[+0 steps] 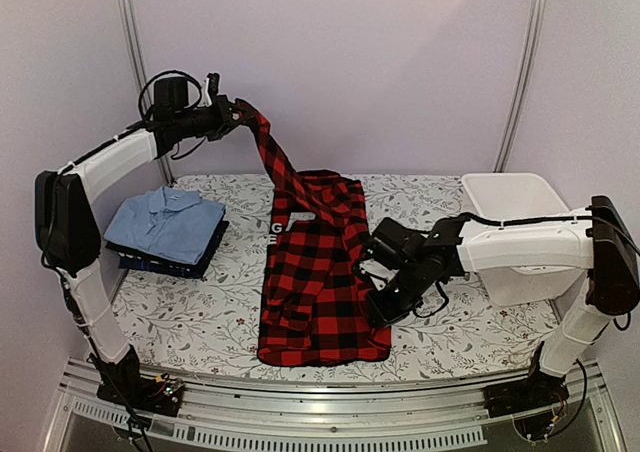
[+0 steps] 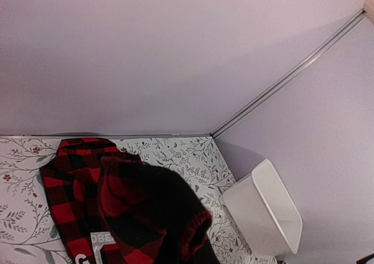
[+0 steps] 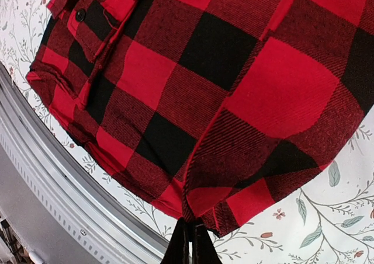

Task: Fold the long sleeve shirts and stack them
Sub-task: Fold the 1/3-folded shirt at the center of the board.

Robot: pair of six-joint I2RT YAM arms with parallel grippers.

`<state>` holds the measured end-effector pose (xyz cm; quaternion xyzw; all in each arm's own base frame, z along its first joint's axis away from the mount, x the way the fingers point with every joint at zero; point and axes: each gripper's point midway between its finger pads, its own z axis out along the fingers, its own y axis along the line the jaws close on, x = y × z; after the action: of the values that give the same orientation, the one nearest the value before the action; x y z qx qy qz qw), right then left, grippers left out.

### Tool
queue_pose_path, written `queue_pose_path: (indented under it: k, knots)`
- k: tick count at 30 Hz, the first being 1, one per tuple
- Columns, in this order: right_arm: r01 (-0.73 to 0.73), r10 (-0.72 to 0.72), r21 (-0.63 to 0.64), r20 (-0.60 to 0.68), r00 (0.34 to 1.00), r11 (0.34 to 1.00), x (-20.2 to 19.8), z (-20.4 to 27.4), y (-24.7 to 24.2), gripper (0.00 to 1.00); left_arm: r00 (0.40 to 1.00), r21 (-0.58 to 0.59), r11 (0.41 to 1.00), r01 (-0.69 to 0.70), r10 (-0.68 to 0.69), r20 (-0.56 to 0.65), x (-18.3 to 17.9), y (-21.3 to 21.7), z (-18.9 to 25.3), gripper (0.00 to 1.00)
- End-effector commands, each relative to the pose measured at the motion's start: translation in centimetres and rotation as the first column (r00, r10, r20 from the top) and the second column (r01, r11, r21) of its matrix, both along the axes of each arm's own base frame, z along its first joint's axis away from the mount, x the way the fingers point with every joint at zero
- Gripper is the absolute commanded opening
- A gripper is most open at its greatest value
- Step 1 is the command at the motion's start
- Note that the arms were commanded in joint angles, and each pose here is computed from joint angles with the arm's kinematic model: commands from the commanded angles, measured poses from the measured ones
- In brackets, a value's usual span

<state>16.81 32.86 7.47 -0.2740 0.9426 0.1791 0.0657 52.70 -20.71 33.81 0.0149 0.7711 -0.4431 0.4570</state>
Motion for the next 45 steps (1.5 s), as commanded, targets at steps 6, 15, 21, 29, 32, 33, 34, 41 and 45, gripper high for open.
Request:
queue_pose_path:
  k: [6,15,21,29,32,33,34,41,45]
  knots:
    - [-0.144,0.148,0.058,-0.08,0.986,0.988,-1.4,0.1,2.8,0.0,0.995,0.018,0.999,-0.031,0.03,0.093,1.8,1.3,3.0,0.0]
    - [-0.155,0.169,0.132,-0.103,0.98,0.979,-0.5,-0.3,6.3,0.0,0.99,0.017,1.0,-0.016,0.014,0.141,2.6,1.1,4.5,0.0]
    - [-0.147,0.158,0.1,-0.118,0.98,0.984,-0.9,-1.5,5.3,0.0,0.976,0.002,0.998,0.064,-0.063,0.208,2.7,-0.9,6.0,0.0]
    - [-0.127,0.14,0.096,-0.134,0.981,0.987,-1.6,-1.9,4.2,0.0,0.929,-0.029,0.987,0.157,-0.137,0.345,1.4,-3.7,9.3,0.0]
    - [-0.116,0.129,0.1,-0.139,0.982,0.988,-1.9,-1.8,3.9,0.0,0.915,-0.035,0.984,0.176,-0.15,0.375,1.2,-4.0,10.2,0.0]
    - [-0.114,0.127,0.1,-0.138,0.982,0.988,-1.9,-1.8,3.8,0.0,0.911,-0.037,0.983,0.179,-0.152,0.382,1.2,-4.1,10.5,0.0]
    - [-0.114,0.127,0.101,-0.136,0.982,0.988,-1.9,-1.8,3.8,0.0,0.909,-0.038,0.983,0.179,-0.151,0.388,1.2,-4.1,10.6,0.0]
    - [-0.114,0.13,0.129,-0.128,0.983,0.985,-1.7,-1.1,4.4,0.0,0.909,-0.036,0.986,0.161,-0.134,0.396,1.8,-3.7,10.9,0.0]
    - [-0.118,0.136,0.145,-0.123,0.983,0.982,-1.5,-0.7,5.0,0.0,0.912,-0.031,0.988,0.152,-0.128,0.391,2.0,-3.4,10.6,0.0]
